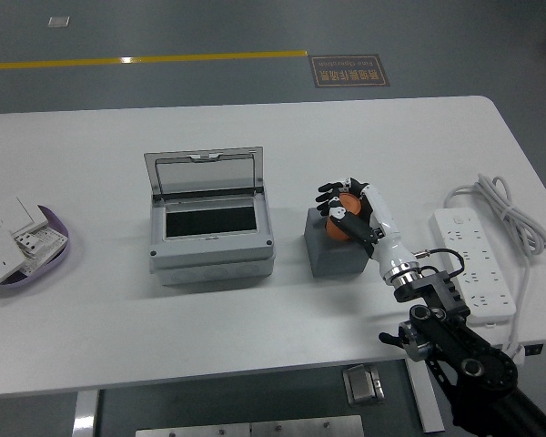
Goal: Pick up the cylinder from the cube,place it in the box,flap close box
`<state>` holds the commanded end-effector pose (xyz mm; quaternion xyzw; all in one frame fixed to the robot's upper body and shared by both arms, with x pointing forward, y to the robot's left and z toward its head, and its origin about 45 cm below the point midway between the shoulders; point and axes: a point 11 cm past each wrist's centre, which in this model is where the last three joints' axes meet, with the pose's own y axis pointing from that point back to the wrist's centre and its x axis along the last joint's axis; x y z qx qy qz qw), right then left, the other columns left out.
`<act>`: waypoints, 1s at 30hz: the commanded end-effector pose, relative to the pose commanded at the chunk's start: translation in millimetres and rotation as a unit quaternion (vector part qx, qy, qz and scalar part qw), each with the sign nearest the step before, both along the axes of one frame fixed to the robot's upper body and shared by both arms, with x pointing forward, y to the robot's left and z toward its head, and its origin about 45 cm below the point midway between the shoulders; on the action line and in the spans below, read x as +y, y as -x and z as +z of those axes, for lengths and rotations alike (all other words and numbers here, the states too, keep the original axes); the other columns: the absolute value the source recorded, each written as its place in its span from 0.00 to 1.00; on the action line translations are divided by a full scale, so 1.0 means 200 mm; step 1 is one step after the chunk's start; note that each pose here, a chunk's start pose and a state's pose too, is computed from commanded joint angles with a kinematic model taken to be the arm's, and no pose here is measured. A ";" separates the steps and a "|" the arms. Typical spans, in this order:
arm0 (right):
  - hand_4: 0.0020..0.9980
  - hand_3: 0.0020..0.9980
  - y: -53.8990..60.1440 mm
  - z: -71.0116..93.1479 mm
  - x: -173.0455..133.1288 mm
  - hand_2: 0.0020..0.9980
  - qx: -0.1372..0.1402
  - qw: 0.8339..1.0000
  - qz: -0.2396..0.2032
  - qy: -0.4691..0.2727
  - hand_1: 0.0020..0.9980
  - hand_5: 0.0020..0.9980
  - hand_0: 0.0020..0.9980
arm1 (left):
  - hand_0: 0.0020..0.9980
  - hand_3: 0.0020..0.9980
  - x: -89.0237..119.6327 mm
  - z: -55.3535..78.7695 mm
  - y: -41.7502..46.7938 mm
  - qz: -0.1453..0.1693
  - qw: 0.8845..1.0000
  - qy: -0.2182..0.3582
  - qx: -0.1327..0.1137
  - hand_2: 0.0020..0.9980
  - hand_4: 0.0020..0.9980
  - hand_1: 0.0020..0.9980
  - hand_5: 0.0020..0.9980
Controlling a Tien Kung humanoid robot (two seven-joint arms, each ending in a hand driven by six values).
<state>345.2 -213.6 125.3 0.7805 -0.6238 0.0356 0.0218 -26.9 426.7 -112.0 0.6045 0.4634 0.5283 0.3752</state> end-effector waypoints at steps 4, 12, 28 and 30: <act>0.17 0.46 0.00 0.00 0.00 0.46 0.000 1.000 0.000 0.000 0.44 0.00 0.41 | 0.60 0.59 0.00 0.00 -0.002 0.000 1.000 0.000 0.000 0.56 0.66 0.58 0.20; 0.19 0.46 0.00 0.00 0.00 0.45 -0.003 1.000 0.000 0.001 0.44 0.00 0.41 | 0.60 0.59 0.00 0.00 -0.002 -0.001 1.000 0.000 0.001 0.56 0.66 0.58 0.20; 0.57 0.53 -0.01 0.02 -0.01 0.50 -0.014 1.000 -0.001 -0.004 0.47 0.00 0.43 | 0.60 0.59 0.00 0.00 0.005 -0.002 1.000 0.000 0.004 0.56 0.66 0.58 0.20; 0.78 0.62 -0.01 0.02 -0.01 0.57 -0.014 1.000 -0.001 -0.004 0.53 0.26 0.50 | 0.60 0.59 0.00 0.00 0.006 -0.002 1.000 0.000 0.004 0.56 0.66 0.58 0.20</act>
